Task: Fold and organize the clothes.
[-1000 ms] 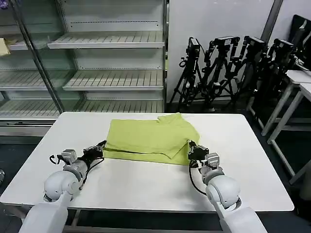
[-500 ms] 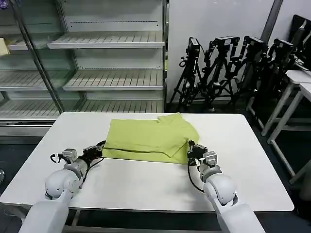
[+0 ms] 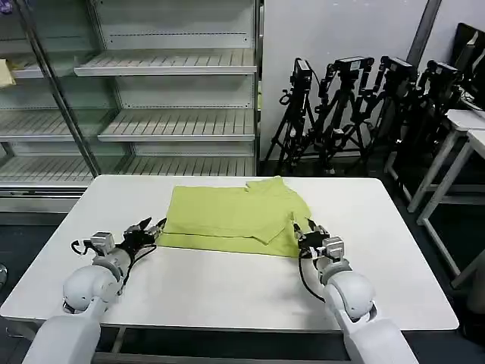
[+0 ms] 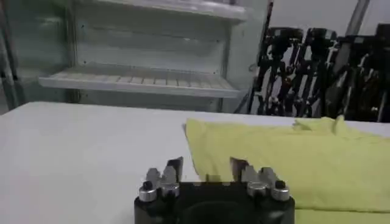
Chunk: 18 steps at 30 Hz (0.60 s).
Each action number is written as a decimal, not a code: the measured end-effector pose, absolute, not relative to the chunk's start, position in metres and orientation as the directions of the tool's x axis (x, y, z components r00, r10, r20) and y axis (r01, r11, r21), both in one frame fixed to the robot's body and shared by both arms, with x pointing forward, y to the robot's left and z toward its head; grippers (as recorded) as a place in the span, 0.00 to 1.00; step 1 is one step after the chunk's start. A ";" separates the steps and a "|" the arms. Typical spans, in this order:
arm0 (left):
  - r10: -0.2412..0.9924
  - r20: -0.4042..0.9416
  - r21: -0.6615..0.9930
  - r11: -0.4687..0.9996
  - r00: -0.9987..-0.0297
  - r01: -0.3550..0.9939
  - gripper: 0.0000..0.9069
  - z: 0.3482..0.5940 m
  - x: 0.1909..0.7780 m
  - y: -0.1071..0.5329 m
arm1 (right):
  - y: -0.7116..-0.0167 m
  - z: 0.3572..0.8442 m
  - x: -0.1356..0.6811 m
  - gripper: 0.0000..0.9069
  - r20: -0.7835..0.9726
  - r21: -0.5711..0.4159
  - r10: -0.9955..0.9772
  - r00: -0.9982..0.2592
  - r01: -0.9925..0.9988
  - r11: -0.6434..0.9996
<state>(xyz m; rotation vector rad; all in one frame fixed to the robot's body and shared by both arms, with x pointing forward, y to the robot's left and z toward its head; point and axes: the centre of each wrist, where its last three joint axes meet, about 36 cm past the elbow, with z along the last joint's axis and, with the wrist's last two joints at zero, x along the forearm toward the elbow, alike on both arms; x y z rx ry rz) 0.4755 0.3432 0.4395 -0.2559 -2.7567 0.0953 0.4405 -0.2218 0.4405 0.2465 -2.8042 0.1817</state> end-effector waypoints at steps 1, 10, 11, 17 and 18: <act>0.192 0.364 -0.096 0.981 -0.912 0.168 1.00 0.439 0.474 0.342 | -0.224 0.439 0.437 1.00 0.333 -0.097 -0.144 -0.932 -0.186 0.978; 0.177 0.429 -0.053 0.984 -0.886 0.171 0.04 0.430 0.465 0.340 | -0.227 0.434 0.416 0.00 0.372 -0.083 -0.141 -0.918 -0.184 0.980; 0.173 0.434 -0.047 0.984 -0.884 0.170 0.02 0.430 0.464 0.340 | -0.227 0.433 0.415 0.00 0.376 -0.080 -0.142 -0.915 -0.185 0.979; 0.171 0.459 -0.033 0.984 -0.872 0.176 0.01 0.425 0.459 0.339 | -0.226 0.430 0.413 0.00 0.392 -0.070 -0.146 -0.908 -0.187 0.980; 0.172 0.461 -0.031 0.984 -0.871 0.177 0.01 0.425 0.459 0.339 | -0.226 0.430 0.412 0.00 0.395 -0.068 -0.146 -0.907 -0.187 0.980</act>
